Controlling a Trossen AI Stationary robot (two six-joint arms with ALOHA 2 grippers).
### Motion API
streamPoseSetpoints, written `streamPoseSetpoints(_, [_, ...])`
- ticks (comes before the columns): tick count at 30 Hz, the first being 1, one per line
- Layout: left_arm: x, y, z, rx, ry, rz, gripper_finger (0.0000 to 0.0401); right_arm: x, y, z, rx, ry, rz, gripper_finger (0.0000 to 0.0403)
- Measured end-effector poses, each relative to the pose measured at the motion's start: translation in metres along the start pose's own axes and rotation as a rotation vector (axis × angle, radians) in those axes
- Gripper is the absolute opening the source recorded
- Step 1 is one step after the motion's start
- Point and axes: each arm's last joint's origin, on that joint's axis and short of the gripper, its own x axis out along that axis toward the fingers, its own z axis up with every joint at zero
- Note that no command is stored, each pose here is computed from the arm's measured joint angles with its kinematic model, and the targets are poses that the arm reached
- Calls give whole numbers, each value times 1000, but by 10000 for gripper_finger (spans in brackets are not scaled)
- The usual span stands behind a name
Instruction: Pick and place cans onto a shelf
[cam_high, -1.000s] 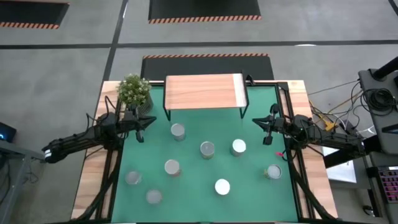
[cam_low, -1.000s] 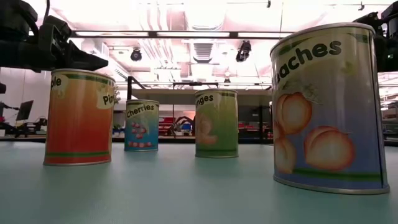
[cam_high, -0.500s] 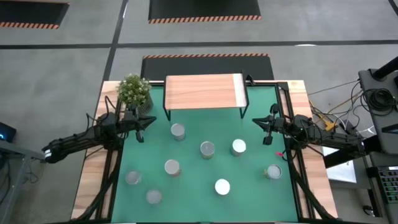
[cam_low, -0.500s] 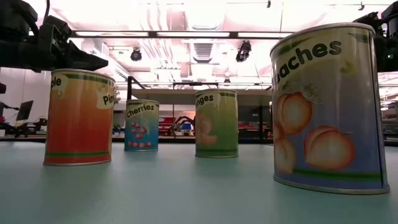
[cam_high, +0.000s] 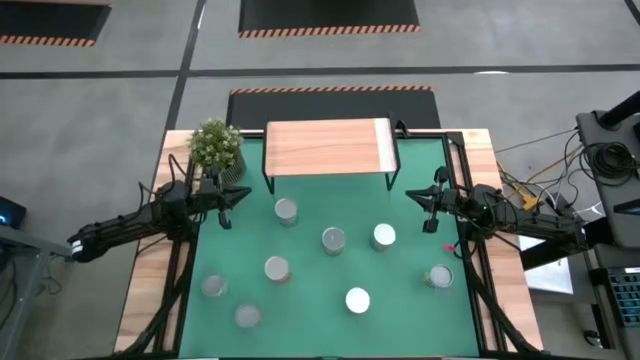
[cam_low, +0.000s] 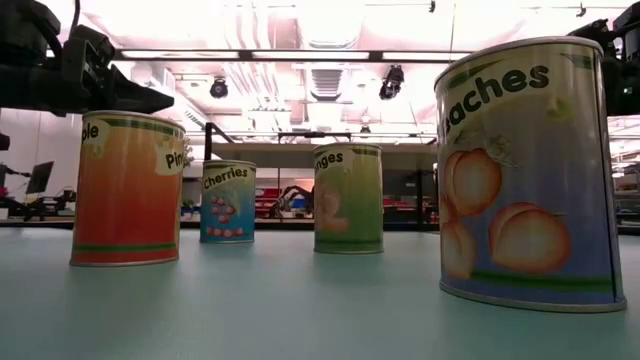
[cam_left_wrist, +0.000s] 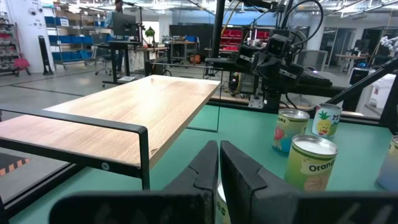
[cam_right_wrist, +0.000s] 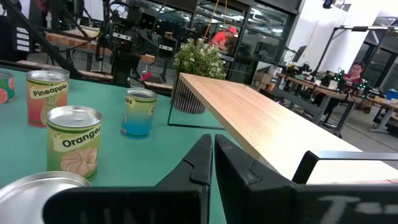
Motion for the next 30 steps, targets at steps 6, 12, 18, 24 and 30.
streamPoseSetpoints(6, [0,0,0,0,0,0,0,0,0,0,0,0,0,9])
streamPoseSetpoints(12, [0,0,0,0,0,0,0,0,0,0,0,0,0,9])
streamPoseSetpoints(18, [0,0,0,0,0,0,0,0,0,0,0,0,0,9])
streamPoseSetpoints(24, [0,0,0,0,0,0,0,0,0,0,0,0,0,9])
streamPoseSetpoints(30, [0,0,7,-62,-70,-7,0,0,0,1,14,-13,-2,9])
